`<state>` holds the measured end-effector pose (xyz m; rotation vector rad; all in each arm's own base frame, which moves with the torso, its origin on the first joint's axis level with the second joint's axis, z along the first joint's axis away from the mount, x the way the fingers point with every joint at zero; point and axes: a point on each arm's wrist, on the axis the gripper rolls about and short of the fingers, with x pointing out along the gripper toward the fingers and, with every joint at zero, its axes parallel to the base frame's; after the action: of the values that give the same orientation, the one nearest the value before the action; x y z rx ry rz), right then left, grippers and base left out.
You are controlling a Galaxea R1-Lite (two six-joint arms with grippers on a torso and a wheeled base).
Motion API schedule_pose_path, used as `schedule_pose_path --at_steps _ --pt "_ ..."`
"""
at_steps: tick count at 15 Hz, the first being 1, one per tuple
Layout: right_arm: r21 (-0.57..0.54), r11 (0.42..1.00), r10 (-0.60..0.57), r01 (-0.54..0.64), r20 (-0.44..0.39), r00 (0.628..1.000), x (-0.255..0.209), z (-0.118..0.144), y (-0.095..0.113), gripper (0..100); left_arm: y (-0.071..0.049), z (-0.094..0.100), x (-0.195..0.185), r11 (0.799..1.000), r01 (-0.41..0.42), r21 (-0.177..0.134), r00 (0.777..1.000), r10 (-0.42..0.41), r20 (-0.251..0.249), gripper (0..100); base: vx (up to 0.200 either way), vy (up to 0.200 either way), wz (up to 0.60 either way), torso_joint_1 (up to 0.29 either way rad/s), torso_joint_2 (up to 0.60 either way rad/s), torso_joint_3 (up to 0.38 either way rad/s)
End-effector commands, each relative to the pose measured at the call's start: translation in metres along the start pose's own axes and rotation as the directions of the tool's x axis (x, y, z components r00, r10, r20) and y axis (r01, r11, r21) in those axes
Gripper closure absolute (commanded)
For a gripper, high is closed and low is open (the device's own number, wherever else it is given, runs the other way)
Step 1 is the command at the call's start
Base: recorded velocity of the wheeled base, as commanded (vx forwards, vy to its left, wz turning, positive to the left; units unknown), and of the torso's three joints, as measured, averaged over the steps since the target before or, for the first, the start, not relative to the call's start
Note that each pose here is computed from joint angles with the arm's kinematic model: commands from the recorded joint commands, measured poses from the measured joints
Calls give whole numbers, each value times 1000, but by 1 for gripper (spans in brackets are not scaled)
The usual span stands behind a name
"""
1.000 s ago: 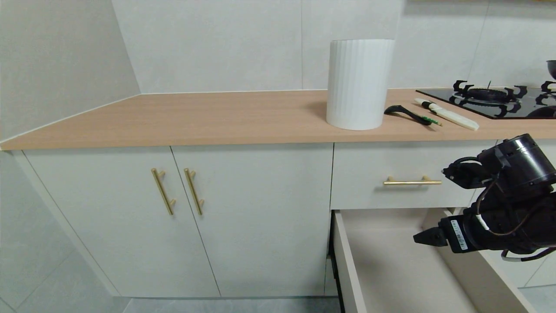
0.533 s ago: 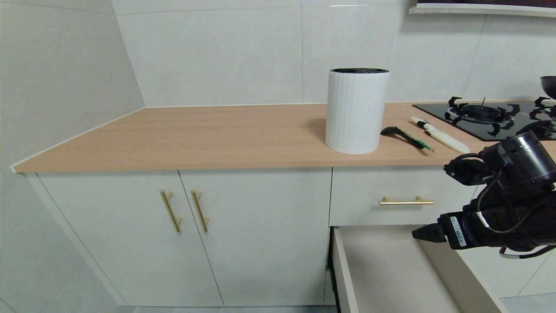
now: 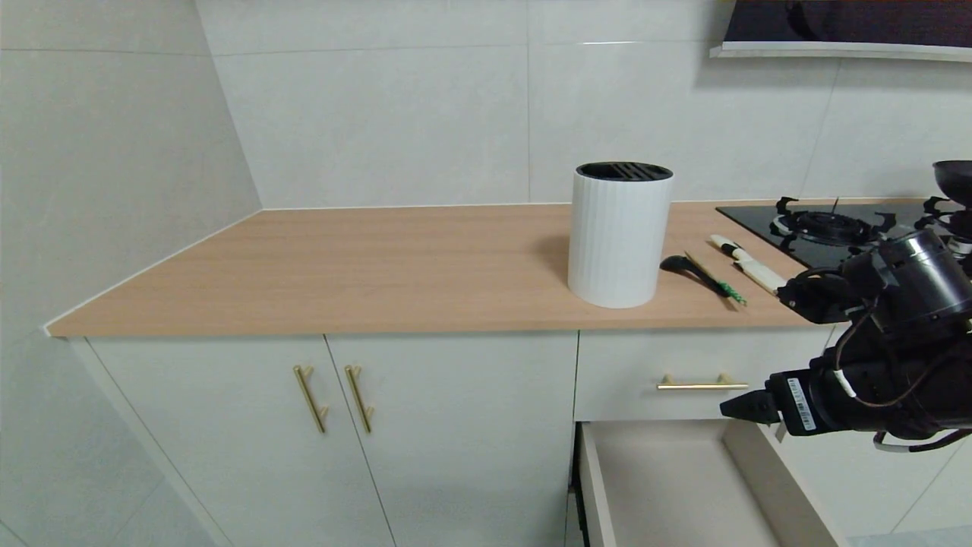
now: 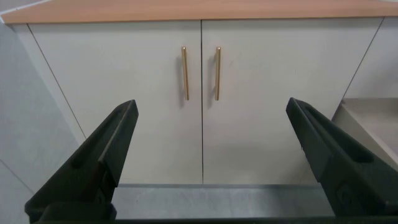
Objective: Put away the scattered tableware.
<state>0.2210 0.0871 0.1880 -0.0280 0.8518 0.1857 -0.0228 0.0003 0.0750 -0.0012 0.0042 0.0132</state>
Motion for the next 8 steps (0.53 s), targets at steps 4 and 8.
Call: schedule_pose_path --at_steps 4,8 --pt "13 1000 -6 4 175 985 0 31 -6 0 0 0 0 1000 -1 0 1000 1 0 0 0 0 0 8 -19 -12" --pt "52 997 -68 56 271 960 11 85 -18 0 0 0 0 1000 -1 0 1000 1 0 0 0 0 0 0 0 0"
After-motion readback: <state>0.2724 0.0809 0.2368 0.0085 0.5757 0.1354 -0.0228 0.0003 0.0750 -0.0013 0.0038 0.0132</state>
